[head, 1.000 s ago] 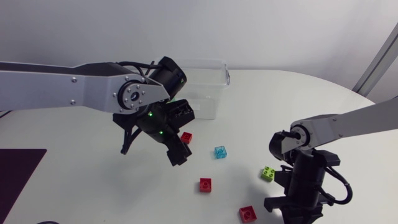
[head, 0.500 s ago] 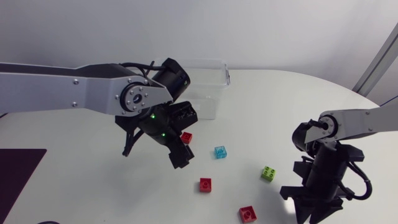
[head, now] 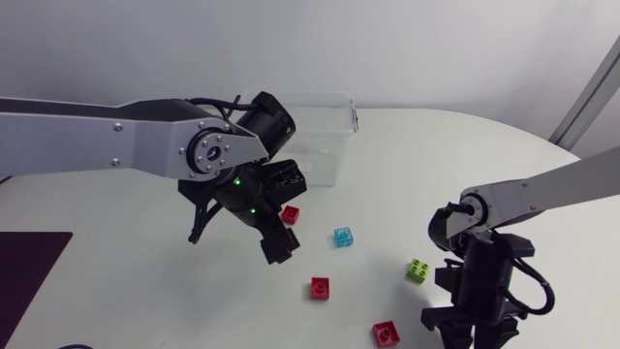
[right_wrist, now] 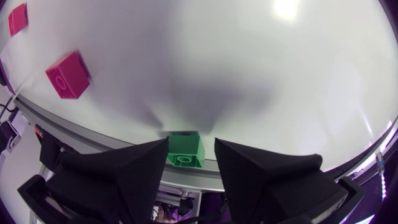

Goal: Place the duplo bricks in the container

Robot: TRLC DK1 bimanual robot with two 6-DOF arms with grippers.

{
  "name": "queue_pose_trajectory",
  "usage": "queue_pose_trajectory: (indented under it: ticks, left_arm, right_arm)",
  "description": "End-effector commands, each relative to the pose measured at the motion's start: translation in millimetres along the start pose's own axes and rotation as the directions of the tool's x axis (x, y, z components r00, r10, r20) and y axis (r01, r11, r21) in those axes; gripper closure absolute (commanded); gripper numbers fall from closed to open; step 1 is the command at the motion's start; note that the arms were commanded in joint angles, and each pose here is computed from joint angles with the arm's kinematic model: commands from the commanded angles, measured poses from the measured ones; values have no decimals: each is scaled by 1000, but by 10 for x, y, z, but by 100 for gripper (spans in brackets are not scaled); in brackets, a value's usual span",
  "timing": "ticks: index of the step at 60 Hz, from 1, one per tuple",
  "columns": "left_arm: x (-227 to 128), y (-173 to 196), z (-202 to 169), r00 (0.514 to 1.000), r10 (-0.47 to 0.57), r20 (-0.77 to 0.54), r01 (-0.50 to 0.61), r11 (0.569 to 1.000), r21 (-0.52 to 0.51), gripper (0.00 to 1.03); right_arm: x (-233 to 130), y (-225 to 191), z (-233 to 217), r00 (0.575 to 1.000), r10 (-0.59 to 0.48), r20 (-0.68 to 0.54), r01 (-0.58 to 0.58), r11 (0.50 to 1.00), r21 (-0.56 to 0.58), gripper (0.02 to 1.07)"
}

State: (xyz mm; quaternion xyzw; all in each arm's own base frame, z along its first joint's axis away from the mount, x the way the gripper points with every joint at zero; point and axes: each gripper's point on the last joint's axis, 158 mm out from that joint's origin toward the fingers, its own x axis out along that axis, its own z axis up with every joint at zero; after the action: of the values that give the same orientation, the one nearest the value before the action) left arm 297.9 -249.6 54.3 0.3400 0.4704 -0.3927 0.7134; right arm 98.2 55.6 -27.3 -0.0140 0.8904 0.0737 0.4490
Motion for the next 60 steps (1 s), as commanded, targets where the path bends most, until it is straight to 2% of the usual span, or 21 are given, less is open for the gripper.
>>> queue_pose_trajectory:
  ticks: [1,19,29,39,43,46,56,60]
  left_arm:
    - [-28,13,-9,1000,7,-4,-7,1000,20,10]
    - [-22,35,-47,1000,7,-10,-7,1000,15,10]
    - [-22,30,-44,1000,7,-10,-7,1000,17,10]
    - [-14,33,-80,1000,6,-16,-5,1000,20,10]
    - [-21,54,-76,1000,9,-14,-8,1000,19,10]
    - [-27,64,-68,1000,10,-12,-10,1000,18,10]
    - [-44,44,-39,1000,11,-4,-11,1000,23,10]
    - [-50,51,-54,1000,12,-4,-12,1000,21,10]
  right_arm:
    - [59,27,-99,999,-14,-53,12,999,-31,47]
    - [95,68,-120,997,-29,-68,25,998,-61,47]
    - [153,120,-160,993,-74,-92,64,992,-111,47]
    - [173,60,-145,992,-65,-108,59,996,-61,48]
    - [153,-47,-126,993,-46,-106,46,999,-9,53]
    - [145,-51,-118,994,-46,-101,45,999,-8,61]
    - [94,-17,-86,997,-38,-66,37,999,-18,102]
    - [56,-12,-69,999,-38,-38,37,999,-21,102]
